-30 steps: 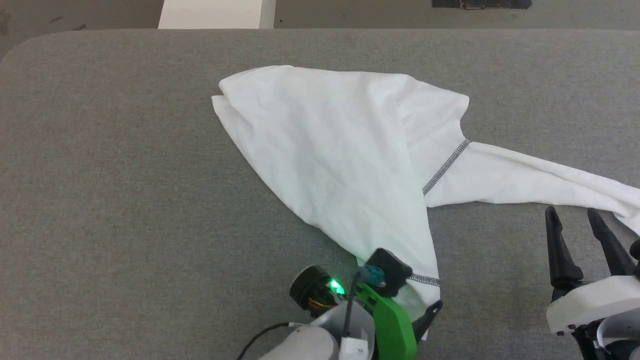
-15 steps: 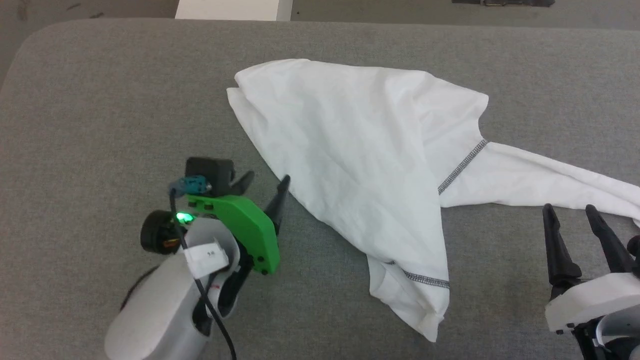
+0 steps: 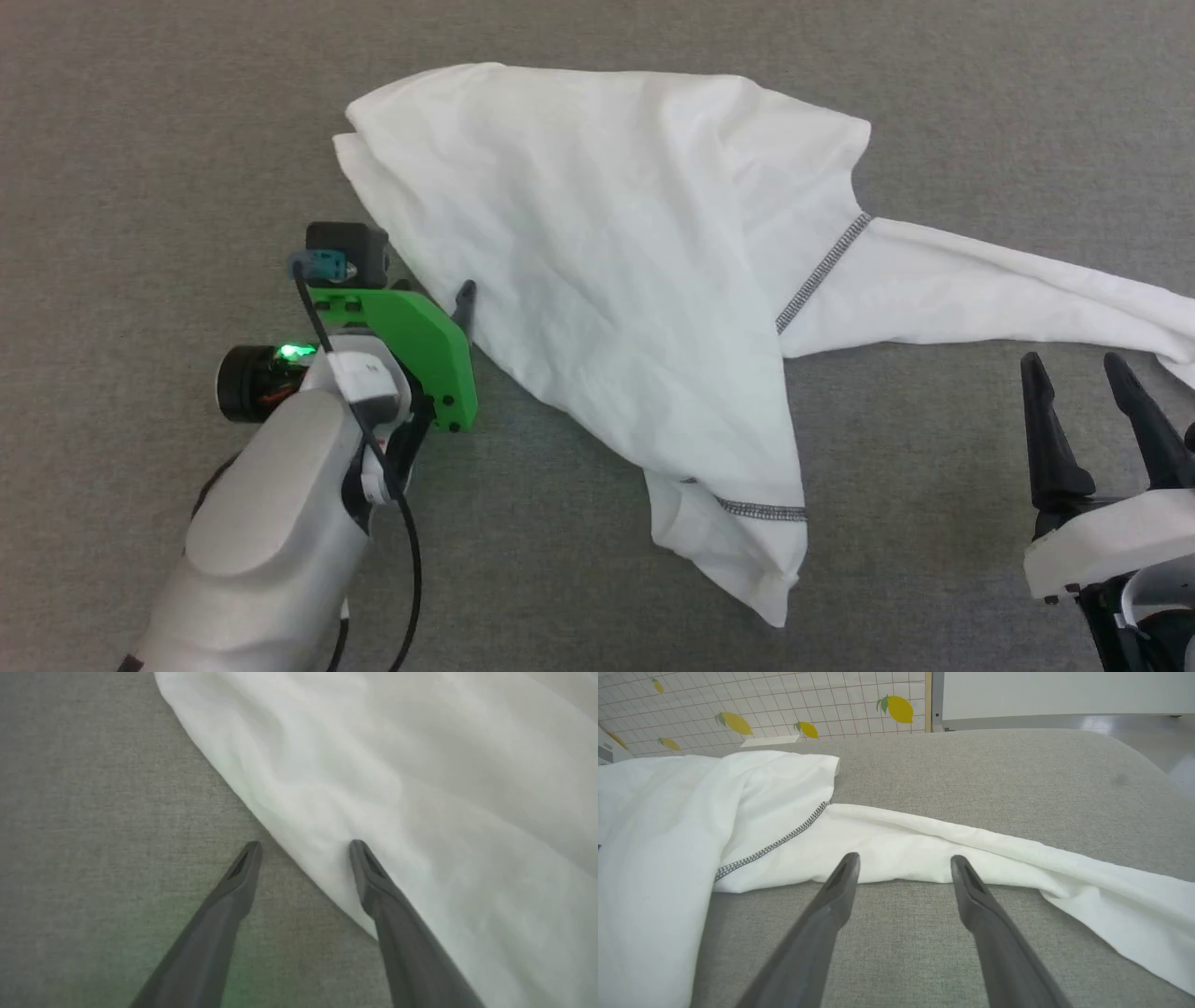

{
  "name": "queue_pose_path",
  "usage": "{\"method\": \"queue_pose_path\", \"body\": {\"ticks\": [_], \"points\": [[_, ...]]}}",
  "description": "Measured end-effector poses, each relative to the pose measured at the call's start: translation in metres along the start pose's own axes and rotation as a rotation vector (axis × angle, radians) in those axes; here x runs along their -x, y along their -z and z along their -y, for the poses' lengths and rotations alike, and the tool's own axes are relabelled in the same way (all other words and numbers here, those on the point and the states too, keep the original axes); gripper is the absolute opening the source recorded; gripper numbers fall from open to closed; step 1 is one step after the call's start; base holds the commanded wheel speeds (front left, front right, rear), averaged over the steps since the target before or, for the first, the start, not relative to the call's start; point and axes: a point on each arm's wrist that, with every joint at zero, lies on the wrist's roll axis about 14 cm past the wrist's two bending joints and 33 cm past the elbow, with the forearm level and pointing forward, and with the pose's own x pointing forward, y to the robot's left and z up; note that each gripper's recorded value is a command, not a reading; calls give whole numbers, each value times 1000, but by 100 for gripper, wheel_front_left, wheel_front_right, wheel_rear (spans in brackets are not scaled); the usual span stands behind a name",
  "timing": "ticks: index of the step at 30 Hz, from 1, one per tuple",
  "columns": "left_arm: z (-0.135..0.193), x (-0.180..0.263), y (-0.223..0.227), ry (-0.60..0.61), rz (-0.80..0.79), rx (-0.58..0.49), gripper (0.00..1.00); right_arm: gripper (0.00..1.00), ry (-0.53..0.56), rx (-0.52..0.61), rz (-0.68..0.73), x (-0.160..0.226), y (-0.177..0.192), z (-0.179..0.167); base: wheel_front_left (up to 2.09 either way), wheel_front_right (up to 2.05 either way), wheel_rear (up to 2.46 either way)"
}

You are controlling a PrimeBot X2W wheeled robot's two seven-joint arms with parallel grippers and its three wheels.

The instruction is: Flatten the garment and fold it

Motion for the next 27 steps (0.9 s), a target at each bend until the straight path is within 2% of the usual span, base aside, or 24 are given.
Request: {"method": "queue_pose_path", "body": {"ticks": [2, 3, 4, 11, 18, 23, 27], "points": [[1, -8, 0, 2, -10, -2, 100, 100, 13, -1, -1, 1, 1, 4, 0, 0, 0], [3, -12, 0, 6, -15, -6, 38, 100, 21, -3, -1, 1, 2, 7, 0, 0, 0], [4, -14, -1, 9, -14, -8, 0, 100, 26, -6, -2, 1, 2, 9, 0, 0, 0], [13, -15, -22, 51, 58, -9, 0, 100, 54, -17, 10, 7, 1, 18, 0, 0, 0], [28, 24, -145, 109, 355, -51, 0, 100, 49, -29, 49, 15, -10, 17, 0, 0, 0], [79, 39, -191, 218, 441, -109, 0, 100, 52, -40, 55, 18, -10, 18, 0, 0, 0], [142, 34, -184, 349, 428, -119, 0, 100, 56, -41, 39, 18, -3, 19, 0, 0, 0]]}}
